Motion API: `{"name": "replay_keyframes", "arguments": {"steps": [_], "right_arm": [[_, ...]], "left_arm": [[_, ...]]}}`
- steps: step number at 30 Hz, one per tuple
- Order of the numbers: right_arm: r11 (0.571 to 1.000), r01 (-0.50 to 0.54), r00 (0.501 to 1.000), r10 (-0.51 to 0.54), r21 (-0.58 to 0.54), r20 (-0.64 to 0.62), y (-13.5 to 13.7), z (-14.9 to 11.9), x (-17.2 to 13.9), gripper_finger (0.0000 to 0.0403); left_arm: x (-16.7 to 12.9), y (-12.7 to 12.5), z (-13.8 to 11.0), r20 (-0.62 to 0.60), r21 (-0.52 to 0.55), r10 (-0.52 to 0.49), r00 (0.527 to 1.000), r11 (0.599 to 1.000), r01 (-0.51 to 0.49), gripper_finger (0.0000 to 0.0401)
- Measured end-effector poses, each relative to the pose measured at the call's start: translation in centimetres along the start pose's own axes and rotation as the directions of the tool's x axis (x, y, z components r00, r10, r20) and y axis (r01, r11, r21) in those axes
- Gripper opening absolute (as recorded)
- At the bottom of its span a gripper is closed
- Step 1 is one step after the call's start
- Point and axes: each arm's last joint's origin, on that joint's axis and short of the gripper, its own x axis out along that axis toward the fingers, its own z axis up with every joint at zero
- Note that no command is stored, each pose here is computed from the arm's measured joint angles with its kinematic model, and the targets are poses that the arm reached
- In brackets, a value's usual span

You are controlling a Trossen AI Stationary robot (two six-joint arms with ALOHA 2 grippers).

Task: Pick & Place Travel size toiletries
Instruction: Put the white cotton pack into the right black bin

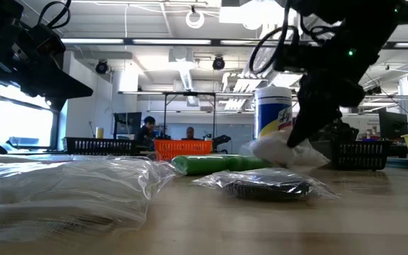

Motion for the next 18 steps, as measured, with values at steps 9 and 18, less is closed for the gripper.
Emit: {"name": "replay_keyframes", "arguments": {"steps": [9,18], "right_arm": [[0.994,-0.056,0.99,0.042,0.098,0.136,-1.6,1.7,-4.0,0.0003],[0.964,-0.142,0.963,0.081,0.226,0.258,-3.2,2.6,-7.6,0.0003]], "left_arm": [[0.0,0.0,0.0,0.0,0.0,0.0,1.0,1.0,0.0,0.0003],[0.0,0.0,0.0,0.001,0.0,-0.001,1.0,1.0,0.001,0.0003]]}}
